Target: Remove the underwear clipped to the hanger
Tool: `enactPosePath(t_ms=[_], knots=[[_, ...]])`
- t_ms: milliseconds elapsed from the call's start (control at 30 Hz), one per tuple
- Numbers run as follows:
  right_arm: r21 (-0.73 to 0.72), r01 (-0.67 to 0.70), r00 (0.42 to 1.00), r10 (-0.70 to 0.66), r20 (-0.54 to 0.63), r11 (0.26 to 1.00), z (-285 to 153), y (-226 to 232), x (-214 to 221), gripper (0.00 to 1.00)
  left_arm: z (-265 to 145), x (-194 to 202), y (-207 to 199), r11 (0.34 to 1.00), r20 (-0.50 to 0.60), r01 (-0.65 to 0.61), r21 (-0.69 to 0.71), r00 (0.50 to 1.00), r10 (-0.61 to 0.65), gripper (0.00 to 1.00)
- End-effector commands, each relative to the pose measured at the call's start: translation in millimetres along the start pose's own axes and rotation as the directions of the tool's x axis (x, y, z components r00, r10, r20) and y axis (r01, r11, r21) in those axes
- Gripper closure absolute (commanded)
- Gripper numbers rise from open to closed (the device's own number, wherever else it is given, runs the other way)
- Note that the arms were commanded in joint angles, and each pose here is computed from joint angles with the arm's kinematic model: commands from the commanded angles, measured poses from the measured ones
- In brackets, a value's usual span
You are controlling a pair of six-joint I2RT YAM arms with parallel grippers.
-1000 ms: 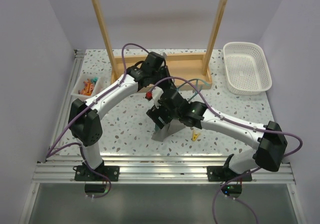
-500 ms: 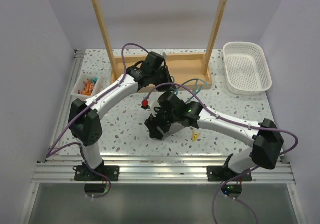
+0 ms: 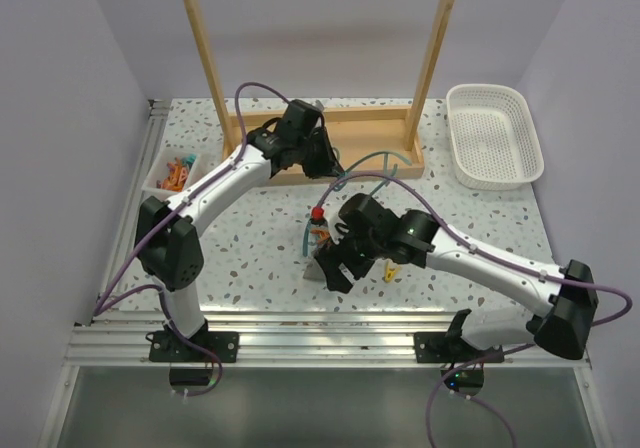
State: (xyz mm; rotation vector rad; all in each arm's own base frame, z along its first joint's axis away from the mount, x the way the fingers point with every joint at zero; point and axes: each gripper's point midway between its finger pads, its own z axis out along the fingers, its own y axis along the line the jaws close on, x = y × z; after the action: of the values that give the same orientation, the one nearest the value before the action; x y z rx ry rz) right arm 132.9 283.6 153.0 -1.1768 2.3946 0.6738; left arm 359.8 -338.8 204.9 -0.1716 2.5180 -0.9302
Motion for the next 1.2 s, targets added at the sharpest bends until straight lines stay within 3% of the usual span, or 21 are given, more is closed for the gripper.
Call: enactPosePath(t_ms=[0, 167, 333, 433, 500, 533, 567, 633, 667, 767, 933, 1067, 1167], knots=[[0.018, -0.110, 0.989, 0.107, 0.106, 0.994, -29, 4, -4, 0.19, -28, -30, -7, 0.997, 0.130, -0.064, -0.049, 0.989, 0.070, 1.00], [-0.027, -0.396, 0.865, 0.383, 0.324, 0.918, -53, 5, -34, 0.12, -52, -45, 10, 0.971, 0.291, -0.069, -0.230, 0.947, 0.137, 1.00], [-0.119, -0.613, 0.718, 0.613, 0.329, 0.781, -40, 9, -39, 0.11, -72, -32, -1, 0.951, 0.392, -0.036, -0.309, 0.906, 0.161, 1.00], [-0.183, -0.727, 0.596, 0.741, 0.309, 0.662, -30, 11, -38, 0.11, -88, -27, -7, 0.939, 0.464, 0.004, -0.344, 0.870, 0.166, 1.00], [-0.242, -0.796, 0.486, 0.824, 0.291, 0.555, -19, 10, -31, 0.10, -95, -26, -4, 0.931, 0.501, 0.028, -0.365, 0.848, 0.170, 1.00], [-0.358, -0.769, 0.434, 0.843, 0.316, 0.530, -31, 16, -49, 0.10, -97, -21, -6, 0.931, 0.507, 0.027, -0.363, 0.844, 0.173, 1.00], [-0.416, -0.786, 0.353, 0.884, 0.306, 0.458, -35, 16, -54, 0.09, -104, -21, -3, 0.930, 0.531, 0.049, -0.364, 0.831, 0.165, 1.00], [-0.502, -0.773, 0.272, 0.917, 0.292, 0.389, -41, 16, -56, 0.08, -113, -15, -8, 0.937, 0.559, 0.064, -0.343, 0.816, 0.149, 1.00], [-0.532, -0.781, 0.203, 0.938, 0.281, 0.328, -44, 12, -58, 0.07, -116, -13, -5, 0.933, 0.574, 0.069, -0.354, 0.803, 0.158, 1.00], [-0.603, -0.763, 0.104, 0.965, 0.242, 0.234, -48, 9, -61, 0.05, -120, -6, -10, 0.933, 0.594, 0.069, -0.352, 0.787, 0.166, 1.00], [-0.649, -0.744, 0.045, 0.981, 0.187, 0.158, -45, 10, -69, 0.02, -118, 8, -23, 0.935, 0.604, 0.040, -0.352, 0.773, 0.195, 1.00], [-0.641, -0.755, 0.034, 0.984, 0.177, 0.142, -42, 10, -76, 0.01, -117, 17, -30, 0.933, 0.604, 0.022, -0.359, 0.768, 0.214, 1.00], [-0.609, -0.786, -0.030, 0.977, 0.209, 0.106, -42, -1, -72, 0.01, -118, 20, -33, 0.932, 0.608, 0.019, -0.362, 0.763, 0.221, 1.00]])
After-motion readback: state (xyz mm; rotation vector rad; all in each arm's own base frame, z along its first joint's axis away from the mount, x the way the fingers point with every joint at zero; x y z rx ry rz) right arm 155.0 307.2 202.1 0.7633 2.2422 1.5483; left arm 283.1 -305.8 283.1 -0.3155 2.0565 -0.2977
